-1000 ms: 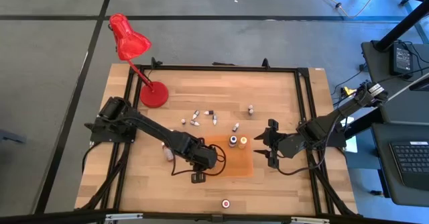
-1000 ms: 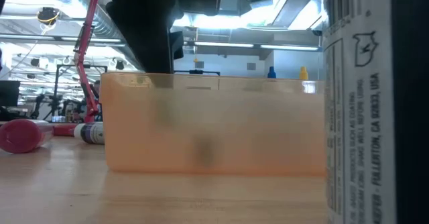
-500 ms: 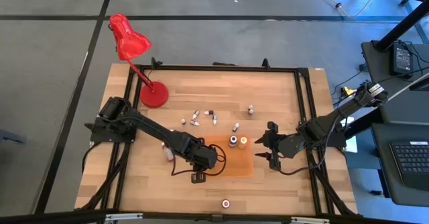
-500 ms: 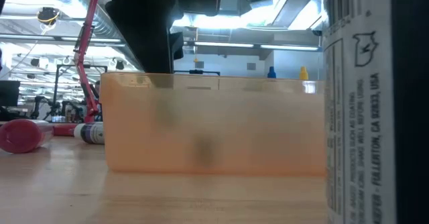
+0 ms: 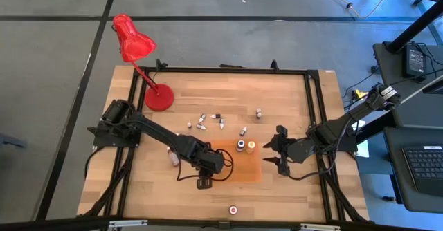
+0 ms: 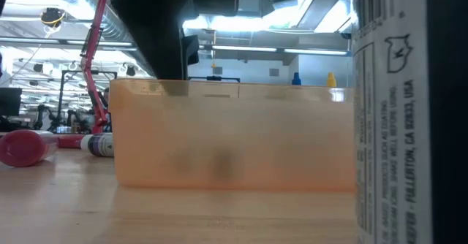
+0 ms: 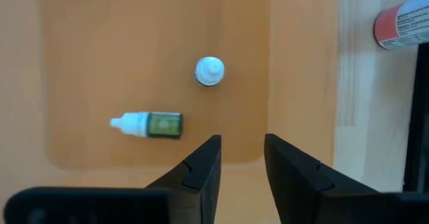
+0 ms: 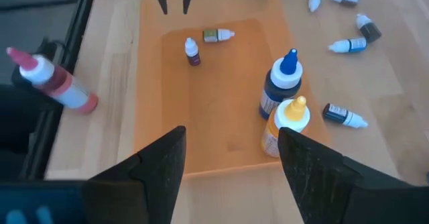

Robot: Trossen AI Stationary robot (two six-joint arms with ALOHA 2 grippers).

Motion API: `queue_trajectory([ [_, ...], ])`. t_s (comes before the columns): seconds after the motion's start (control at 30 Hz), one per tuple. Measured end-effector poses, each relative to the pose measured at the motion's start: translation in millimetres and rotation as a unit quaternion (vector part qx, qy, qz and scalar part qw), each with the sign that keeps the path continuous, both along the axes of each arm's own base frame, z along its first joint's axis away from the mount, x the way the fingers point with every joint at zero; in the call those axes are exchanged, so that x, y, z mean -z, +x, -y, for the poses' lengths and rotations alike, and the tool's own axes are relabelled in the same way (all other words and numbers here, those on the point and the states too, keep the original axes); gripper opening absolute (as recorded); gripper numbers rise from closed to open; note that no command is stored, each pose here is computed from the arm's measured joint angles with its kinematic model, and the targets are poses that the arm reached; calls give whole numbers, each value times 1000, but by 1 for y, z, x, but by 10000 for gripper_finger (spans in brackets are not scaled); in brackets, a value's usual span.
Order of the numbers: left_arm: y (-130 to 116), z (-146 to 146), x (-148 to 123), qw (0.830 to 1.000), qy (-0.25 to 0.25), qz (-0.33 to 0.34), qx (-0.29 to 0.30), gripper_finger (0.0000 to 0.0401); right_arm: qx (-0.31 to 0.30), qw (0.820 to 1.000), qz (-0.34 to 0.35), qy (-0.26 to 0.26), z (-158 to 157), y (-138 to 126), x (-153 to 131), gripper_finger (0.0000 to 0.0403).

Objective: Pick & Place food coloring
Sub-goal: Put the right small blue food coloring bottle into the orange bin

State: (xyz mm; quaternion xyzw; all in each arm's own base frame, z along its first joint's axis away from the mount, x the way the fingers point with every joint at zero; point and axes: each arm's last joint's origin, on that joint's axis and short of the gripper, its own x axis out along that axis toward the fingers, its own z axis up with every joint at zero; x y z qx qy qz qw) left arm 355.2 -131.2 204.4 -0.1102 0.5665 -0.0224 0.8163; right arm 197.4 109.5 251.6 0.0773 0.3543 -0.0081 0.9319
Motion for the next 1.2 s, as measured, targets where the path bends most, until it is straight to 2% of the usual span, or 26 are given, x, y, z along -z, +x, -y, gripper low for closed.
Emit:
queue_trajectory([
  [0.1,-6,-4,-18,999,17,28,11,111,49,999,-5,12,6,1,1,239],
  [0.27,-23,-15,-53,991,70,107,34,108,140,988,-30,-49,27,-1,8,239],
  [0.4,-40,-33,-61,979,81,182,35,110,203,973,-54,-95,49,-1,11,239],
  [0.53,-59,-57,-52,967,31,248,42,111,214,968,-68,-116,63,3,14,239],
  [0.6,-71,-68,-43,960,24,277,43,110,216,965,-75,-127,69,3,20,239],
  [0.77,-96,-89,-29,937,39,345,26,107,222,963,-65,-138,81,4,46,239],
  [0.93,-111,-95,-21,911,51,408,28,111,213,965,-28,-148,92,1,78,239],
  [1.03,-114,-96,-19,904,54,422,32,109,209,964,-8,-165,100,-3,93,239],
  [1.2,-115,-95,-19,904,54,424,33,108,220,960,21,-171,115,-8,107,239],
])
